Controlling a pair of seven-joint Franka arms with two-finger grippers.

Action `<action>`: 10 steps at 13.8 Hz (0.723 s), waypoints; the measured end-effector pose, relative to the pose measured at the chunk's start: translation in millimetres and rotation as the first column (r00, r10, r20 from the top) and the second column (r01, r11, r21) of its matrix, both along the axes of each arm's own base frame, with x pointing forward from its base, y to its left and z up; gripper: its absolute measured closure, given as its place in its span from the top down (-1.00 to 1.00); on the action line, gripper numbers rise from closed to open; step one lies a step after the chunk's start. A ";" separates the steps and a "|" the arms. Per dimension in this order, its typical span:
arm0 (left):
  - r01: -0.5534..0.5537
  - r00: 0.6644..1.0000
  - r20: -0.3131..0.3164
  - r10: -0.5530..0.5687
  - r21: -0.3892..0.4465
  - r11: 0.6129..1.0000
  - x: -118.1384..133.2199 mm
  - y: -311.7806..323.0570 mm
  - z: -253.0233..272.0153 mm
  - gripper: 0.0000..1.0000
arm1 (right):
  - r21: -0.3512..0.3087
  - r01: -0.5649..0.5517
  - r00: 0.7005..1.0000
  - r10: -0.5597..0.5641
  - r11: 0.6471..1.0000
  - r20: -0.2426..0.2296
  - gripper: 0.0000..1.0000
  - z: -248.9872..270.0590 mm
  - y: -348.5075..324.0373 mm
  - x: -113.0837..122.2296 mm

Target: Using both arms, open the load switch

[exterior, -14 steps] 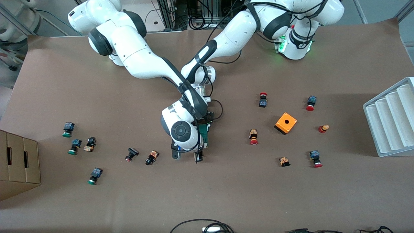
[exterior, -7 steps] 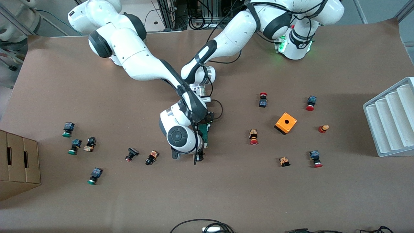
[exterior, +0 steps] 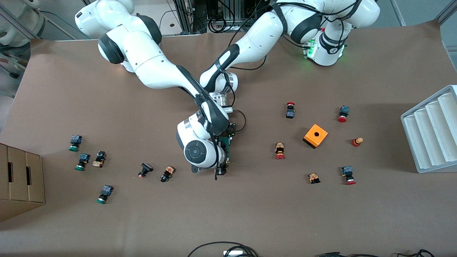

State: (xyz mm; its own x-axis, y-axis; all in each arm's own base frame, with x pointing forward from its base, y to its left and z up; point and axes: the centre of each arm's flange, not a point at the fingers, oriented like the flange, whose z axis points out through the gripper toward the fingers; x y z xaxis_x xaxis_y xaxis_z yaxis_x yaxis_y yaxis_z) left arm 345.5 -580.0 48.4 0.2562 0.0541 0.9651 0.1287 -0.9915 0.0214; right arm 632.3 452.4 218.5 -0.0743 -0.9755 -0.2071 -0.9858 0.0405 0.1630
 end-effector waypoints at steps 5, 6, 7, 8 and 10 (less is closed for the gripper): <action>0.000 1.000 0.000 0.000 0.000 1.000 0.0 0.0 0.0 0.01 | -0.003 0.011 1.000 -0.011 1.000 0.000 0.26 -8.4 -5.5 3.5; 0.000 1.000 0.000 0.000 0.000 1.000 0.0 0.0 0.0 0.01 | -0.003 0.011 1.000 -0.011 1.000 0.000 0.24 -9.4 -5.4 3.5; 0.000 1.000 0.000 0.000 0.000 1.000 0.0 0.0 0.0 0.01 | -0.002 0.011 1.000 -0.011 1.000 0.000 0.20 -9.4 -4.9 3.6; 0.000 1.000 0.000 0.000 0.000 1.000 0.0 0.0 0.0 0.01 | -0.001 0.011 1.000 -0.011 1.000 0.001 0.20 -8.9 -4.4 3.8; 0.000 1.000 0.000 0.000 0.000 1.000 0.0 0.0 0.0 0.01 | 0.003 0.012 1.000 -0.012 1.000 0.004 0.09 -7.6 -3.2 4.1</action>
